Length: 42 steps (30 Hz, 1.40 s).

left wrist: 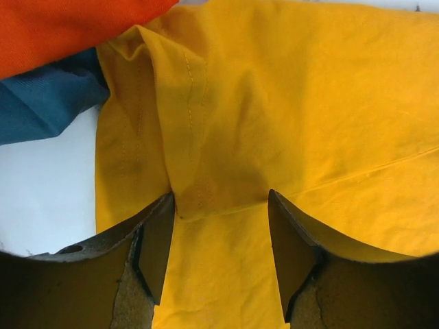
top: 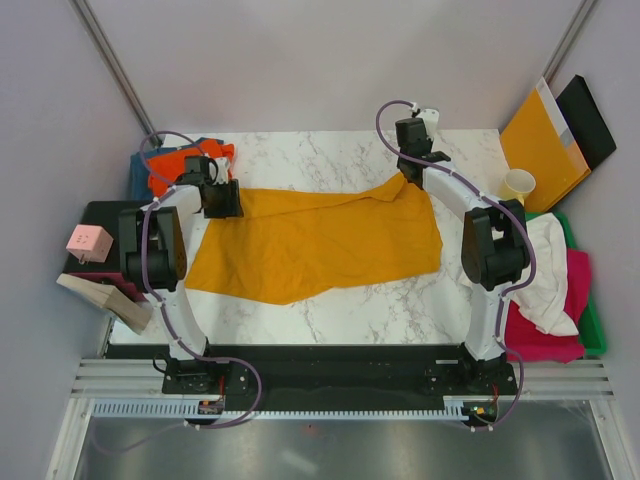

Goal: Fold and stack the t-shirts
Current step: Flatten out the tshirt

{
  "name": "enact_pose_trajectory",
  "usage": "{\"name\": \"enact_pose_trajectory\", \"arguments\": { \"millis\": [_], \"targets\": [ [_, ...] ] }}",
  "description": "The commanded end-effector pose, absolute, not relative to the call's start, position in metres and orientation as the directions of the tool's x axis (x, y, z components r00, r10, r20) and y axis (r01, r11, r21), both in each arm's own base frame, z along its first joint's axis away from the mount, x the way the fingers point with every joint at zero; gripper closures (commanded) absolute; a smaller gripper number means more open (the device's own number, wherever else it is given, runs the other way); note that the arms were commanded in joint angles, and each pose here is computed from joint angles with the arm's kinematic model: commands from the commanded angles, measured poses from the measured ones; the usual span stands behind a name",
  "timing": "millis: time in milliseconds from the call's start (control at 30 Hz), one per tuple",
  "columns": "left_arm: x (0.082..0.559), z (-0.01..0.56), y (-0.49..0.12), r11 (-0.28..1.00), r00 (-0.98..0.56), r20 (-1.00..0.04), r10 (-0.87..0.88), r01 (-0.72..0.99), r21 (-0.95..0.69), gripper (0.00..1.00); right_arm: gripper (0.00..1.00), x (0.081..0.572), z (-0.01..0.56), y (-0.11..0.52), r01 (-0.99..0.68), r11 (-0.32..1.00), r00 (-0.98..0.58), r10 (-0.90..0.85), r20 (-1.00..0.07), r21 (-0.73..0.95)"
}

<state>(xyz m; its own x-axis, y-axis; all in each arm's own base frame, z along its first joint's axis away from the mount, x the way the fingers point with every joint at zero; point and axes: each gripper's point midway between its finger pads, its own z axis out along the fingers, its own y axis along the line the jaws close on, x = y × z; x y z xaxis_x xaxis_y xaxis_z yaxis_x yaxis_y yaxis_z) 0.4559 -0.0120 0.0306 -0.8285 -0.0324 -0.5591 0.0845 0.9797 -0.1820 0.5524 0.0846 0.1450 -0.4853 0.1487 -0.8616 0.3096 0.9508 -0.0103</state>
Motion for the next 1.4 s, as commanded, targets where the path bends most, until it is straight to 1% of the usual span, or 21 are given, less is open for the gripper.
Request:
{"name": "enact_pose_trajectory", "arguments": {
  "millis": [0,67,133,200,300,333,367,400,567,633,667,733,767,833,867,933,967,1033,1100,1267,1367],
  "targets": [
    [0.473,0.041,-0.009,0.983,-0.803,-0.595,-0.04,0.075,-0.169,0.38,1.0,0.557,0.151,0.085,0.32,0.948,-0.455,0.149,-0.878,-0.005],
    [0.474,0.045,-0.008,0.983,-0.797,-0.603,-0.035,0.08,-0.163,0.4,1.0,0.556,0.15,0.084,0.322,0.947,-0.456,0.148,-0.877,-0.008],
    [0.473,0.046,-0.008,0.983,-0.797,-0.603,-0.034,0.082,-0.164,0.49,1.0,0.557,0.15,0.085,0.32,0.947,-0.455,0.15,-0.878,-0.004],
    [0.472,0.047,-0.008,0.983,-0.795,-0.606,-0.032,0.084,-0.162,0.55,1.0,0.557,0.149,0.085,0.32,0.947,-0.457,0.151,-0.877,-0.003],
    [0.47,0.048,-0.009,0.982,-0.795,-0.606,-0.031,0.088,-0.165,0.72,1.0,0.557,0.15,0.085,0.319,0.948,-0.456,0.15,-0.877,-0.004],
    [0.469,0.048,-0.009,0.983,-0.796,-0.605,-0.031,0.086,-0.164,0.88,1.0,0.557,0.149,0.085,0.32,0.948,-0.457,0.148,-0.877,-0.007],
    [0.47,0.051,-0.009,0.983,-0.791,-0.611,-0.032,0.086,-0.164,0.96,1.0,0.556,0.149,0.084,0.322,0.947,-0.458,0.149,-0.877,-0.007],
    [0.468,0.051,-0.008,0.983,-0.792,-0.609,-0.035,0.083,-0.164,0.98,1.0,0.556,0.15,0.084,0.321,0.947,-0.455,0.148,-0.878,-0.006],
    [0.461,0.065,-0.009,0.984,-0.776,-0.63,-0.033,0.086,-0.158,0.98,1.0,0.55,0.155,0.081,0.329,0.944,-0.449,0.147,-0.881,-0.01],
    [0.457,0.09,-0.01,0.983,-0.742,-0.67,-0.026,0.104,-0.153,0.98,1.0,0.547,0.162,0.077,0.337,0.941,-0.439,0.149,-0.886,-0.009],
    [0.454,0.101,-0.011,0.981,-0.726,-0.688,-0.024,0.115,-0.156,0.98,1.0,0.544,0.18,0.075,0.345,0.938,-0.408,0.163,-0.898,0.014],
    [0.445,0.145,-0.018,0.975,-0.659,-0.752,-0.019,0.155,-0.161,0.98,1.0,0.536,0.199,0.07,0.359,0.933,-0.384,0.175,-0.907,0.028],
    [0.439,0.159,-0.02,0.972,-0.645,-0.764,-0.021,0.164,-0.165,0.98,1.0,0.53,0.225,0.064,0.373,0.926,-0.338,0.193,-0.921,0.057],
    [0.428,0.213,-0.028,0.962,-0.56,-0.828,-0.029,0.208,-0.175,0.98,1.0,0.52,0.25,0.06,0.379,0.921,-0.294,0.209,-0.933,0.086],
    [0.42,0.227,-0.03,0.958,-0.551,-0.834,-0.03,0.221,-0.181,0.98,1.0,0.51,0.277,0.057,0.38,0.916,-0.241,0.236,-0.941,0.132],
    [0.407,0.275,-0.039,0.941,-0.491,-0.867,-0.079,0.251,-0.228,0.98,1.0,0.496,0.294,0.054,0.38,0.912,-0.218,0.251,-0.943,0.155],
    [0.399,0.285,-0.041,0.937,-0.493,-0.866,-0.091,0.253,-0.242,0.98,1.0,0.483,0.319,0.051,0.371,0.908,-0.17,0.271,-0.947,0.193],
    [0.382,0.324,-0.05,0.92,-0.428,-0.898,-0.099,0.306,-0.247,0.98,1.0,0.465,0.33,0.045,0.37,0.907,-0.156,0.273,-0.949,0.201],
    [0.365,0.347,-0.056,0.909,-0.4,-0.911,-0.101,0.335,-0.248,0.98,1.0,0.439,0.362,0.037,0.352,0.911,-0.105,0.265,-0.959,0.213],
    [0.307,0.405,-0.059,0.915,-0.249,-0.967,-0.06,0.373,-0.153,0.98,1.0,0.372,0.425,0.018,0.336,0.92,-0.006,0.215,-0.977,0.201],
    [0.278,0.42,-0.058,0.922,-0.202,-0.979,-0.035,0.371,-0.109,0.98,1.0,0.336,0.453,0.006,0.341,0.917,0.053,0.201,-0.978,0.207]
  ]
}}
